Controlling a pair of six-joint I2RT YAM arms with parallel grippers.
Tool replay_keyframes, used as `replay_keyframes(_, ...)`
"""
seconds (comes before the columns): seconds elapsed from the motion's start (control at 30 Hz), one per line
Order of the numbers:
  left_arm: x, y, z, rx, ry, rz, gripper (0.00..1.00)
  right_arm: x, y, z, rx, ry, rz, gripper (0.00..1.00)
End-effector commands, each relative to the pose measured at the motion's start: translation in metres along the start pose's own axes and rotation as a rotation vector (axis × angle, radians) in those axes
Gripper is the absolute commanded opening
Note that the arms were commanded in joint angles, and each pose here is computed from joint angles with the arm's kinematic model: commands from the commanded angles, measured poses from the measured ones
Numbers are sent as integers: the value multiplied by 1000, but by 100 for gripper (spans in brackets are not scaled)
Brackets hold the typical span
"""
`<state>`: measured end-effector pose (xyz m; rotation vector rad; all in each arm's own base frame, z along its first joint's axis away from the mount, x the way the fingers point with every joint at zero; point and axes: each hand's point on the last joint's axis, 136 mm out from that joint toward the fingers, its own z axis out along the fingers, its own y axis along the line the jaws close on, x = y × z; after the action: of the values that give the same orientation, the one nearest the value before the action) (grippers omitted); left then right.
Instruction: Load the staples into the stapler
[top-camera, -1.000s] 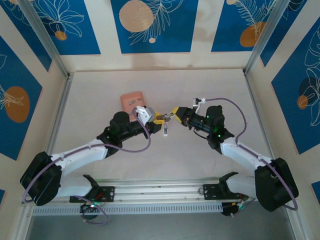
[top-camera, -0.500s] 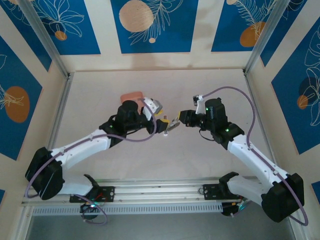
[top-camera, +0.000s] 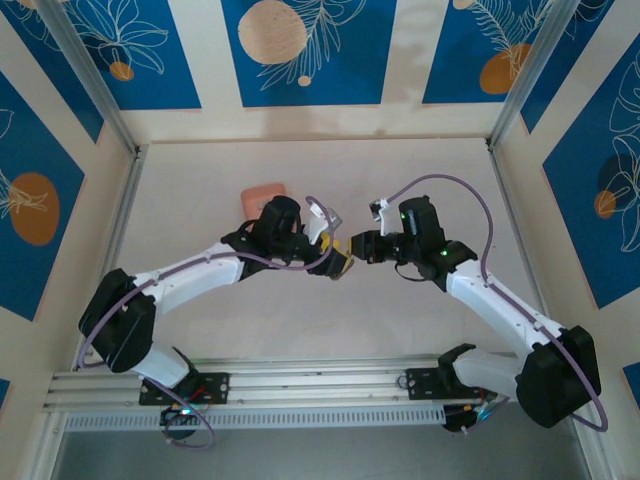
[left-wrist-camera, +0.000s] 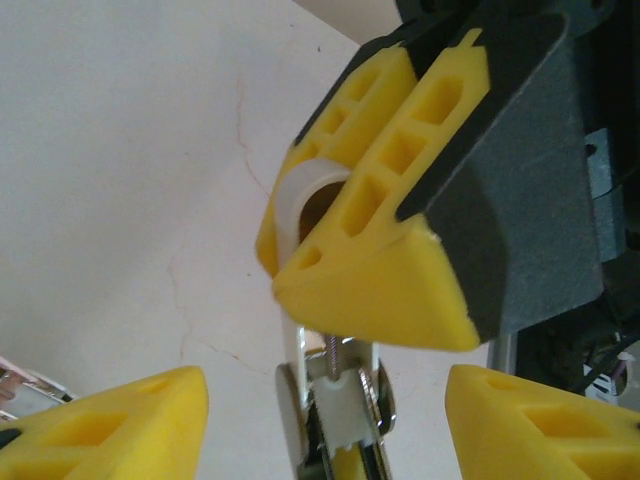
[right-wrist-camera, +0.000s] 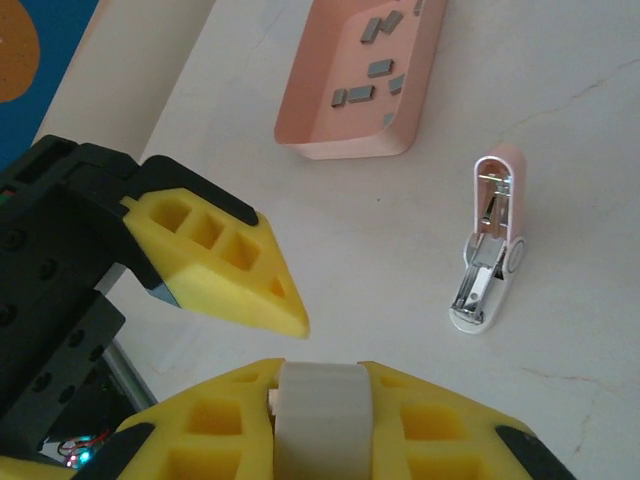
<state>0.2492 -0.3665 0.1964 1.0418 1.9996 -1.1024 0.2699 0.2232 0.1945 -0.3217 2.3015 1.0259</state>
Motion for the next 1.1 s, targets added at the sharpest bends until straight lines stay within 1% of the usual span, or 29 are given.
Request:
replay_keyframes(0.0, -5, -14, 3, 49, 9, -5, 61, -14, 19, -2, -70, -24, -19, 13)
replay_keyframes(0.2, -1, -3, 8, -1, 35, -19, 57, -15, 20, -2, -82, -29, -9, 13)
replay_keyframes(0.33, 3, -3, 12, -2, 61, -22, 55, -17, 18, -3, -69, -38, 10, 13)
replay_keyframes(0.53, 0, -4, 14, -3, 52, -20, 48, -18, 18, -2, -74, -47, 21, 13)
replay_keyframes(0.7, -1, -2, 18, -6, 42, -32, 40, -20, 20, -2, -86, -53, 24, 13)
replay_keyframes(0.9, -4, -1, 20, -23, 34, -43, 22, -20, 21, -4, -86, -61, 25, 13)
replay_keyframes(1.0, -8, 11, 17, -103, 13, -76, 10, -24, 19, -6, -82, -76, 26, 13)
replay_keyframes(1.07, -11, 20, 15, -161, -4, -112, 6, -30, 14, -8, -70, -97, 36, 19)
